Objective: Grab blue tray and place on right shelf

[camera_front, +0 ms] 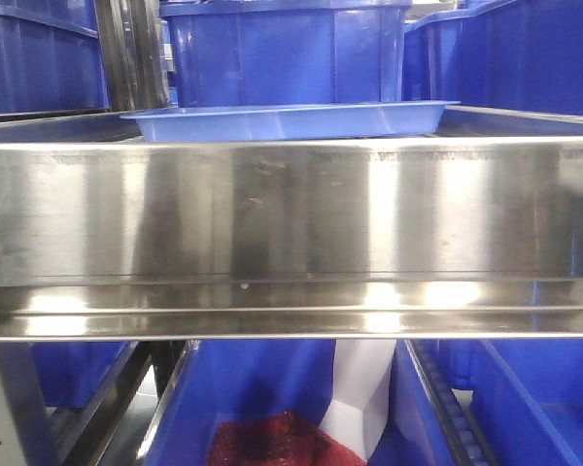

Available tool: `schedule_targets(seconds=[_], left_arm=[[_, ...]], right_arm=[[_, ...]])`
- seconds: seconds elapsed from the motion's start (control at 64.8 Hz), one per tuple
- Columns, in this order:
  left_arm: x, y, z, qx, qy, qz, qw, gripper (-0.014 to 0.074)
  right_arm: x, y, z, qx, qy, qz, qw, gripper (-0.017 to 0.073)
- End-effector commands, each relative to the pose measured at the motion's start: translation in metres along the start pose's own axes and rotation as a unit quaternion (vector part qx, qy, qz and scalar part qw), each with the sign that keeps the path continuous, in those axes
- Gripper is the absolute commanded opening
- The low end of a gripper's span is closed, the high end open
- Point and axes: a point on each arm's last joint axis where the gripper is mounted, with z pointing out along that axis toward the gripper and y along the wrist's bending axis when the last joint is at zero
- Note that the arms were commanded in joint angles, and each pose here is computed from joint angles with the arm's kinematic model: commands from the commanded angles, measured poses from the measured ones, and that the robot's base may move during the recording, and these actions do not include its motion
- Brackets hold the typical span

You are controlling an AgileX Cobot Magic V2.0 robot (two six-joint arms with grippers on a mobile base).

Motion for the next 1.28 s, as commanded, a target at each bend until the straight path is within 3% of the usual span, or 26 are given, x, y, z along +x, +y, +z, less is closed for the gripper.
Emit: schedule_targets(seconds=[0.0,0.262,1.266], left_arm=[[0.0002,0.0005,-0.0006,0.002,-0.041,-0.002,0.999,-0.0048],[0.0002,0.0005,-0.0006,0.002,-0.041,-0.002,0.999,-0.0048],[0.0002,0.0005,-0.0006,0.002,-0.041,-0.002,0.999,-0.0048]], right_arm=[[-0.0135,-0.0004,-0.0031,0.005,-0.070,-0.001,0.998,0.0056],[-0.0196,-0.0010,-0.0042,0.011,-0.104,0.000,0.994,0.0056],[-0.0196,-0.0010,-0.0042,0.011,-0.104,0.000,0.994,0.0056]])
